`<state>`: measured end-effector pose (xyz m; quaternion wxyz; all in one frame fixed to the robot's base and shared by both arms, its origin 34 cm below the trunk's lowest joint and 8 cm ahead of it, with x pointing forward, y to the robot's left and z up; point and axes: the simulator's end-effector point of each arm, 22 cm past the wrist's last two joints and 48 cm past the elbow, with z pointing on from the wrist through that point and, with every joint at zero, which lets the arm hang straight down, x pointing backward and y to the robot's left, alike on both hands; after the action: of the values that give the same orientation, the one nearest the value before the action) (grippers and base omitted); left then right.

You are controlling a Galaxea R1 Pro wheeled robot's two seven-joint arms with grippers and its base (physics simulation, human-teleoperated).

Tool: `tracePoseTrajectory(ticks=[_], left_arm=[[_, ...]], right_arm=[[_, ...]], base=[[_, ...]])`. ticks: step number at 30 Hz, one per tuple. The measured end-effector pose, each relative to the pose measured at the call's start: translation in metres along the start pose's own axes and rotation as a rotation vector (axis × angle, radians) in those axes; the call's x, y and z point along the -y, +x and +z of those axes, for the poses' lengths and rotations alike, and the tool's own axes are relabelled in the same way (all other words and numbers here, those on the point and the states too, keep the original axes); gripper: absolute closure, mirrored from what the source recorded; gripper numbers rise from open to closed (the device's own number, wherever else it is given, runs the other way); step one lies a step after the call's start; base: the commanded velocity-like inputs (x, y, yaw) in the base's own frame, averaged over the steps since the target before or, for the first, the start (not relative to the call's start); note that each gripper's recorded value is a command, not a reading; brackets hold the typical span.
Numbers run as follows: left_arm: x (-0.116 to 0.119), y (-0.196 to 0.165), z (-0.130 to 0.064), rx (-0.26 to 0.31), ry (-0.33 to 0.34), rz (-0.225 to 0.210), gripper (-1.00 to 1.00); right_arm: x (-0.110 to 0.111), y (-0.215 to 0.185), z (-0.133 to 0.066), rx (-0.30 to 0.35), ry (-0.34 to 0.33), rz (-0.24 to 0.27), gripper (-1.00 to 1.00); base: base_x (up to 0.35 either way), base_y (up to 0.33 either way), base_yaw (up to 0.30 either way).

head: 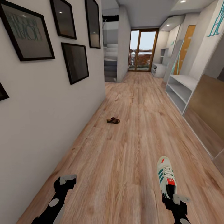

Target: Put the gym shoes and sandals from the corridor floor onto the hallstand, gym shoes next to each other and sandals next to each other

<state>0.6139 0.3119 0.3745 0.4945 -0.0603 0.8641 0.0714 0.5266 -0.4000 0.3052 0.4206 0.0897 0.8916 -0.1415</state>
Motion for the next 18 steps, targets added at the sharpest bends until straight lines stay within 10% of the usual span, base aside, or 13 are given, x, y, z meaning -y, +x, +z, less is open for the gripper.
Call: tracePoseTrajectory(ticks=[18], left_arm=[[-0.0001,-0.0001,0.0,0.0,0.0,0.001,-1.0]], right_arm=[[-0.0003,-0.0001,0.0001,0.0,-0.002,-0.001,1.0]], base=[[0.34,0.0,-0.075]])
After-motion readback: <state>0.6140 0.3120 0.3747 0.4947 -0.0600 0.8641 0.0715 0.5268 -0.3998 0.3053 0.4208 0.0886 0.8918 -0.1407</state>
